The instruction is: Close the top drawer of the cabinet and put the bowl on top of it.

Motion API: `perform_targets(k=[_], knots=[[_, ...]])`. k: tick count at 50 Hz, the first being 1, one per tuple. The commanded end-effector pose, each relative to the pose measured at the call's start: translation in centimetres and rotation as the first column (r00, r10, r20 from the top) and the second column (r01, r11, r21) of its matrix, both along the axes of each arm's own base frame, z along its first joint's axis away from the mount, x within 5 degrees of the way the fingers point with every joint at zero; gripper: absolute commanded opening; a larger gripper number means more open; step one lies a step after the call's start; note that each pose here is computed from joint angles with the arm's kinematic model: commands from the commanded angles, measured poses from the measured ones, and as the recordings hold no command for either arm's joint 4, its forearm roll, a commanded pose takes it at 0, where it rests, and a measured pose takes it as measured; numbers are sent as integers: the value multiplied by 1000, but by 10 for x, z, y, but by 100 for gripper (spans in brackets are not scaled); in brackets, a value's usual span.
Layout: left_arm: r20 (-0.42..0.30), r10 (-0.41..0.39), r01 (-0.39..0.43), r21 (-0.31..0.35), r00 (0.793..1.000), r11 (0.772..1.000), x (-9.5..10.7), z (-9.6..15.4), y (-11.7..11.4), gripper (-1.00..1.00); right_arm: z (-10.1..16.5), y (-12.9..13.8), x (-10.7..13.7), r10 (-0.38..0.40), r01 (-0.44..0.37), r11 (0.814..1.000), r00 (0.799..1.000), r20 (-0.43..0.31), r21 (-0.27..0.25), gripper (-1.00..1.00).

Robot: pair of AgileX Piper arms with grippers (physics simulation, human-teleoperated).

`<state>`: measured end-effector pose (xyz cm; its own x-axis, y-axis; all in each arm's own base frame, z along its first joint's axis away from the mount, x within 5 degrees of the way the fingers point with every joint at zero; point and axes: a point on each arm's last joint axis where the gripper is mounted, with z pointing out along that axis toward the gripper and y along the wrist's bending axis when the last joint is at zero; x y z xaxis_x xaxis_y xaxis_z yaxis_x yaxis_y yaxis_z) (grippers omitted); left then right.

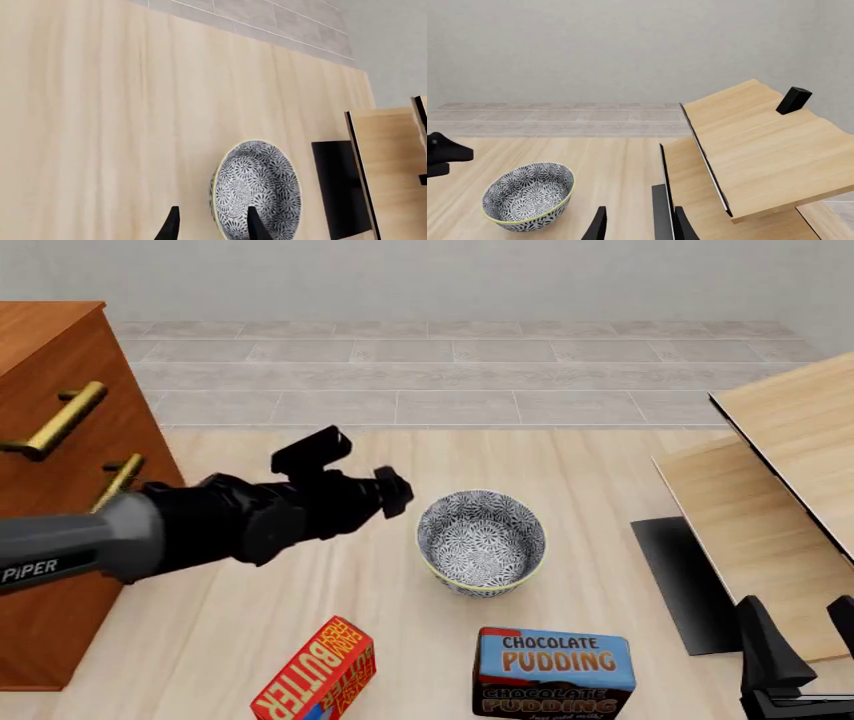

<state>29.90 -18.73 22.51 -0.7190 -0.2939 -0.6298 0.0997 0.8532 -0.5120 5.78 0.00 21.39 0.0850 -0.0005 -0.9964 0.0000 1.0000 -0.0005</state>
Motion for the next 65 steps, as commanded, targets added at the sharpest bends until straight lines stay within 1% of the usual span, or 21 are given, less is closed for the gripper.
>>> perform_targets(k=[1,11,26,44,53,65], knots=[[-20,3,-3,-6,1000,1000,3,-11,-5,100,0,0,0,0,0,1000,1000,0,0,100],[-31,1,-1,-13,1000,1000,2,-17,-9,100,0,0,-1,0,0,1000,1000,1,0,100],[-50,3,-4,-21,999,1000,3,-33,-15,100,0,0,-1,0,0,1000,1000,1,0,100],[-60,-5,4,-15,998,1000,6,-43,-21,100,0,0,-1,0,0,1000,1000,0,0,100],[-66,-18,17,-12,998,1000,4,-49,-26,100,0,0,-1,0,0,1000,1000,1,1,100],[-71,-20,19,-13,997,1000,8,-52,-30,100,0,0,-1,0,0,1000,1000,1,0,100]])
